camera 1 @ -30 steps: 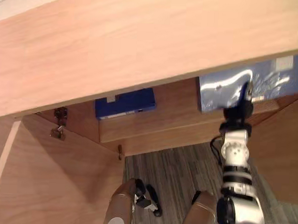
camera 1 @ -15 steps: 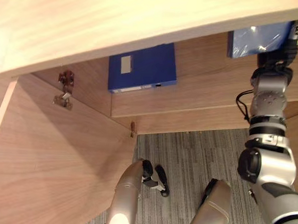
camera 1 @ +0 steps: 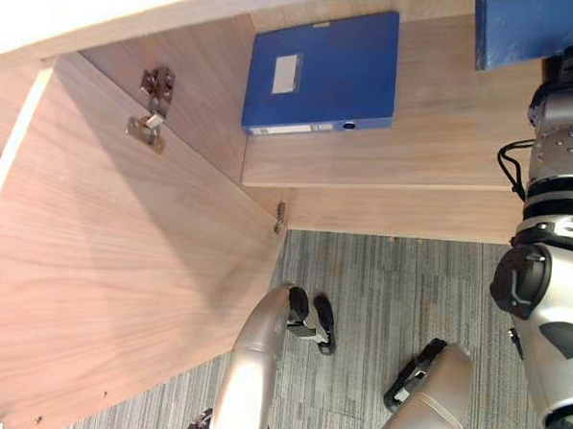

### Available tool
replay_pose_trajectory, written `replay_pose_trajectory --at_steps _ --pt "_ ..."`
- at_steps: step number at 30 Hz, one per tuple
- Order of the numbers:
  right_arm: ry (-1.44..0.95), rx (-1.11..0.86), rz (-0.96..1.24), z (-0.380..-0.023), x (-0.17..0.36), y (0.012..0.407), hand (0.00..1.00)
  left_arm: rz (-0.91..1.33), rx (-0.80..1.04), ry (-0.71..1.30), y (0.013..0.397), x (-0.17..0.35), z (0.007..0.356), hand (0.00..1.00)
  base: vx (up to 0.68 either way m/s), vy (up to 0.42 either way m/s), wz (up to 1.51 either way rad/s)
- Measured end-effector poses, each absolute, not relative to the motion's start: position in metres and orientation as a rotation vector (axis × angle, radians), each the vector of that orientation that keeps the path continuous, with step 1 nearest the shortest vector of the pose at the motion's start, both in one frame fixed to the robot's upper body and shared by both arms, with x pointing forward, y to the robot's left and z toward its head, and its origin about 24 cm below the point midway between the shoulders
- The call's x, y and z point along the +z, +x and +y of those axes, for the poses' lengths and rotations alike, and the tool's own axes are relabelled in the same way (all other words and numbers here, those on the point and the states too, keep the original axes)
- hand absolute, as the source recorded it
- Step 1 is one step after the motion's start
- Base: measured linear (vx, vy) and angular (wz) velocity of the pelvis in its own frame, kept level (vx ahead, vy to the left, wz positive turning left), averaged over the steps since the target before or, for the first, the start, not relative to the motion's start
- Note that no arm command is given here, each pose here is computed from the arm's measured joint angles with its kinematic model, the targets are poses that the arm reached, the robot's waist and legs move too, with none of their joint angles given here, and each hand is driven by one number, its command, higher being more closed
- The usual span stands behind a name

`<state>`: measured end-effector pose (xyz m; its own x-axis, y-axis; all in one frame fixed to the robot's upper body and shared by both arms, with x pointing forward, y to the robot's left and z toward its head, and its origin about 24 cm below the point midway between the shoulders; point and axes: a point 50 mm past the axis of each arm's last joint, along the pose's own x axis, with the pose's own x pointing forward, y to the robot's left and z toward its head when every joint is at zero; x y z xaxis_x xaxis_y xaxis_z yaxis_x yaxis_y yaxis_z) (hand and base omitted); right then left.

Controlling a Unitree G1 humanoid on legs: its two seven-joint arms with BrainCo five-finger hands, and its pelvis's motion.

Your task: Walk over to the cabinet, pick up the folder, carry it to the office cabinet, place the folder inside the office cabinet, then close the office cabinet door

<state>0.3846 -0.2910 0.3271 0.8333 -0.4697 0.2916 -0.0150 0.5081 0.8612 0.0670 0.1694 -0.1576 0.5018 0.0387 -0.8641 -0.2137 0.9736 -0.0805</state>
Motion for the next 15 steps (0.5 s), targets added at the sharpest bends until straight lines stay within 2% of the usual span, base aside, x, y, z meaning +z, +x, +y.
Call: replay_pose_trajectory --at_steps 6,14,15 --pt "1.040 -0.331 -0.520 -0.293 0.325 0.384 1.00 1.026 0.167 -0.144 0.078 -0.157 0.174 0.00 0.01 -0.046 0.07" --pt "1.198 -0.393 -0.525 -0.294 0.317 0.384 1.00 1.013 0.228 -0.122 0.091 -0.156 0.179 0.00 0.01 -0.041 0.04" --pt "1.201 -0.394 -0.529 -0.293 0.318 0.384 0.00 1.012 0.236 -0.124 0.092 -0.156 0.180 0.00 0.00 0.000 0.00"
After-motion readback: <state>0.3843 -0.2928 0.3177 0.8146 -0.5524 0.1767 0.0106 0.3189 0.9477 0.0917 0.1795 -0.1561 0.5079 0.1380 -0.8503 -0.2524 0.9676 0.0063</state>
